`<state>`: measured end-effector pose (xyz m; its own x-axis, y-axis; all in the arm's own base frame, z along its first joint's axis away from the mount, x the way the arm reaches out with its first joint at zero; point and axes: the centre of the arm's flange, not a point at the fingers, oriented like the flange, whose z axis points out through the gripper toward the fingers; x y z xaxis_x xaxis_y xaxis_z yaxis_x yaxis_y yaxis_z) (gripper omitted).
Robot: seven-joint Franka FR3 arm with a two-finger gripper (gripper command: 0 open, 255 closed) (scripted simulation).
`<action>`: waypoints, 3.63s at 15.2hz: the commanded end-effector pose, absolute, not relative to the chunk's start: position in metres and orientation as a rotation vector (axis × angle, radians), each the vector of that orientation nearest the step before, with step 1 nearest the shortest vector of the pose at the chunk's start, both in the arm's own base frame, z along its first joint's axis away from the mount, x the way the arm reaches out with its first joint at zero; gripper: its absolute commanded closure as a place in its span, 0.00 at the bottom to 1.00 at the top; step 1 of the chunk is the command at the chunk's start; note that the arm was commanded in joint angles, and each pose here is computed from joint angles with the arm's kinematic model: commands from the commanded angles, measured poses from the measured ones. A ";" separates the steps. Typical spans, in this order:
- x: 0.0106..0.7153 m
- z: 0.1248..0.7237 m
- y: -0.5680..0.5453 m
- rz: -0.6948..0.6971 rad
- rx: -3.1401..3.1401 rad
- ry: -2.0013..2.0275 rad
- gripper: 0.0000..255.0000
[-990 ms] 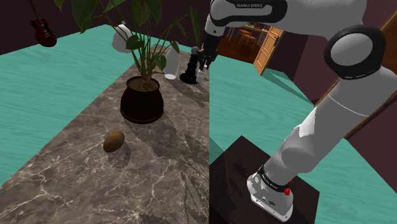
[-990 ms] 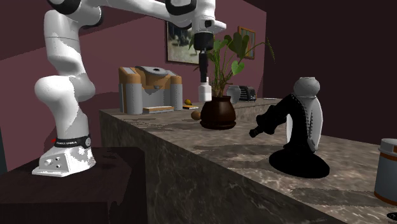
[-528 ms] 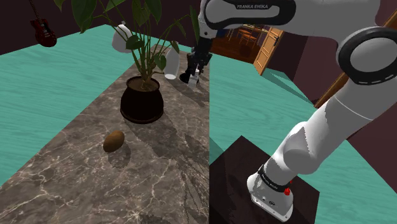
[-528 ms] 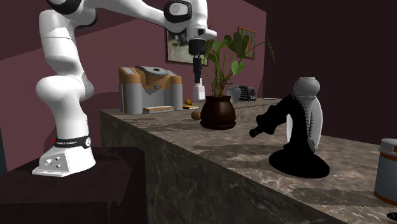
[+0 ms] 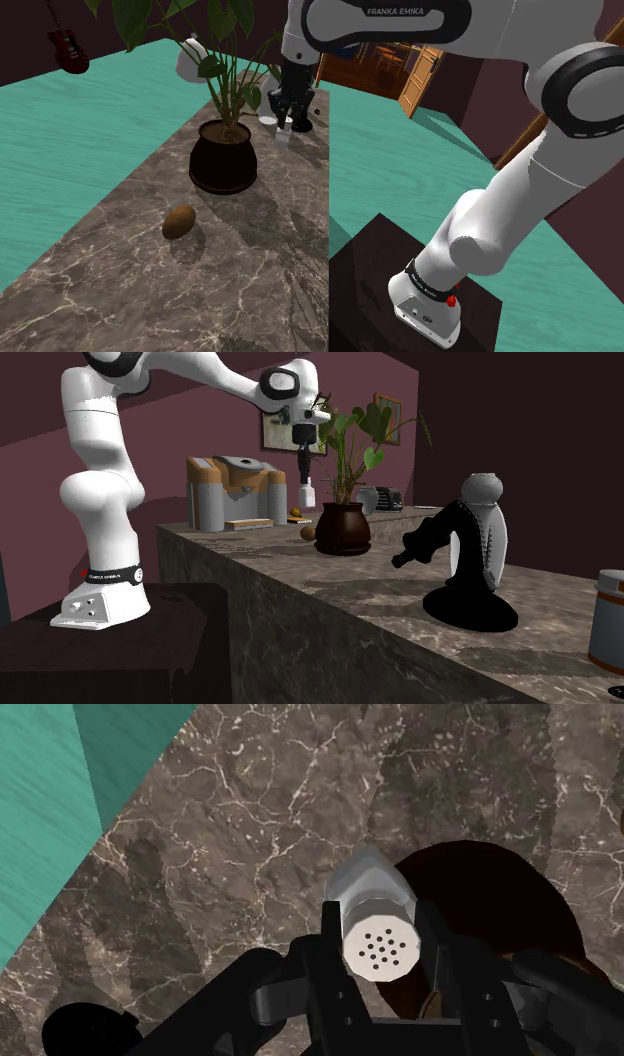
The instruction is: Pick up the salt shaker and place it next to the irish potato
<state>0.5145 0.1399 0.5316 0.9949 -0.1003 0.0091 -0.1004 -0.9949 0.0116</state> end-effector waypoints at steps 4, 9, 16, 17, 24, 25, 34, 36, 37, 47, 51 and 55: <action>0.496 0.535 0.204 0.013 3.125 -0.160 1.00; 0.482 0.535 0.269 0.013 3.125 -0.160 1.00; 0.462 0.536 0.359 0.013 3.125 -0.160 1.00; 0.459 0.536 0.372 0.013 3.125 -0.160 1.00; 0.439 0.536 0.462 0.013 3.125 -0.160 1.00; 0.435 0.536 0.482 0.013 3.125 -0.160 1.00; 0.435 0.489 0.482 0.013 3.125 -0.160 1.00; 0.435 0.478 0.482 0.013 3.125 -0.160 1.00; 0.435 0.473 0.482 0.013 3.125 -0.160 1.00; 0.435 0.420 0.482 0.013 3.125 -0.160 1.00; 0.435 0.399 0.482 0.013 3.125 -0.160 1.00; 0.435 0.381 0.482 0.013 3.125 -0.160 1.00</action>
